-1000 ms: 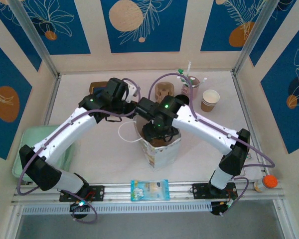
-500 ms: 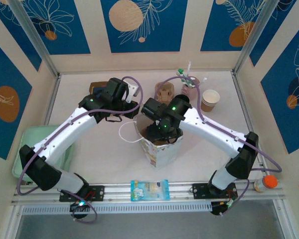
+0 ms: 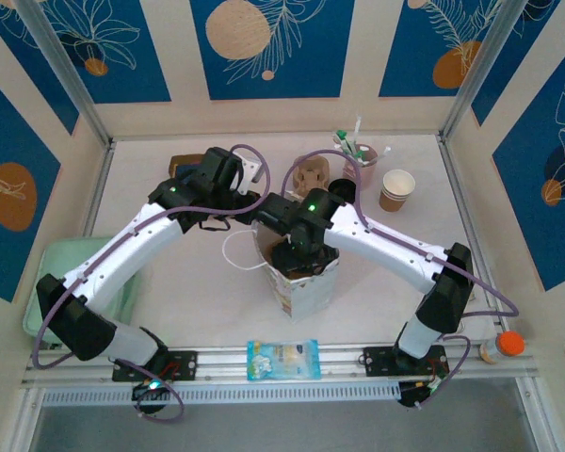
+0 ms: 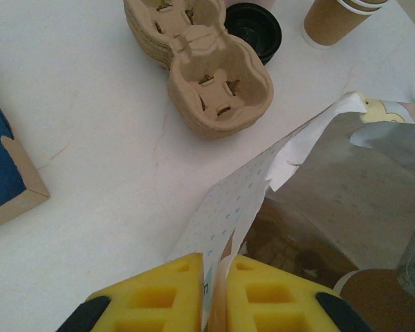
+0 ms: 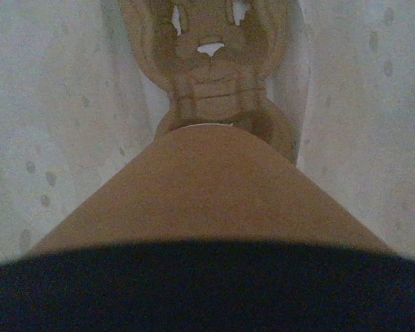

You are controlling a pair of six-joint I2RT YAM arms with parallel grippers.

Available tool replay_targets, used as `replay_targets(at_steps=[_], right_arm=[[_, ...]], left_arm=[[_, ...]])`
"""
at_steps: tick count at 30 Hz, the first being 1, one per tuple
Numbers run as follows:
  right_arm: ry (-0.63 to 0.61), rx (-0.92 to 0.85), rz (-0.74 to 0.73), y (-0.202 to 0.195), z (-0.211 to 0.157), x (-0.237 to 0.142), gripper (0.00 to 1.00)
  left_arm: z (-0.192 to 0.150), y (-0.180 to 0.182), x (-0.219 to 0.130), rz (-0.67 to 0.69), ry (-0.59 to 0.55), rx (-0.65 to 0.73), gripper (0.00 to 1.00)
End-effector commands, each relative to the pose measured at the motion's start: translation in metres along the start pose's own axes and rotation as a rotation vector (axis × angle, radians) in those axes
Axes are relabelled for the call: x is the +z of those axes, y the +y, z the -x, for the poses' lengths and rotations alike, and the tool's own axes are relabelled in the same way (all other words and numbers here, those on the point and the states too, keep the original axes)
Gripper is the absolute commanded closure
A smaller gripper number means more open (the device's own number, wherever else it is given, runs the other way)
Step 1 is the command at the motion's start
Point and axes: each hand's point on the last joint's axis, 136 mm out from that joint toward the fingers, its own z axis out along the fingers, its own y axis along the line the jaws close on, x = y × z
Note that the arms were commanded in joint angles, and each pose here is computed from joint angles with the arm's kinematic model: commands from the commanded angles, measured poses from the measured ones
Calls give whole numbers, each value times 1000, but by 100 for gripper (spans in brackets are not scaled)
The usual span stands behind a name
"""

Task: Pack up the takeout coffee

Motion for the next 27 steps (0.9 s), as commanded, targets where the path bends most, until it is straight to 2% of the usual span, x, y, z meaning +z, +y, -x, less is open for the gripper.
replay_targets(at_steps=[1,5,12,21,27], right_arm=[[31,-13,-50,-4,-4,0,63],[42,-31,-136,-10,-1,-2,63],[54,-57,-14,9,-4,3,63],[79,1,-70,-16,-7,16,63],[50,-39,23,6,-5,8,63]], left_arm=[[7,-4,-10,-17,-15,-7,85],[6,-5,-10,-17,-17,-7,85],[6,-3,-11,-8,-20,-6,85],[7,-3,-13,-7,-27,-6,85],[8,-3,-14,-5,-29,-7,85]])
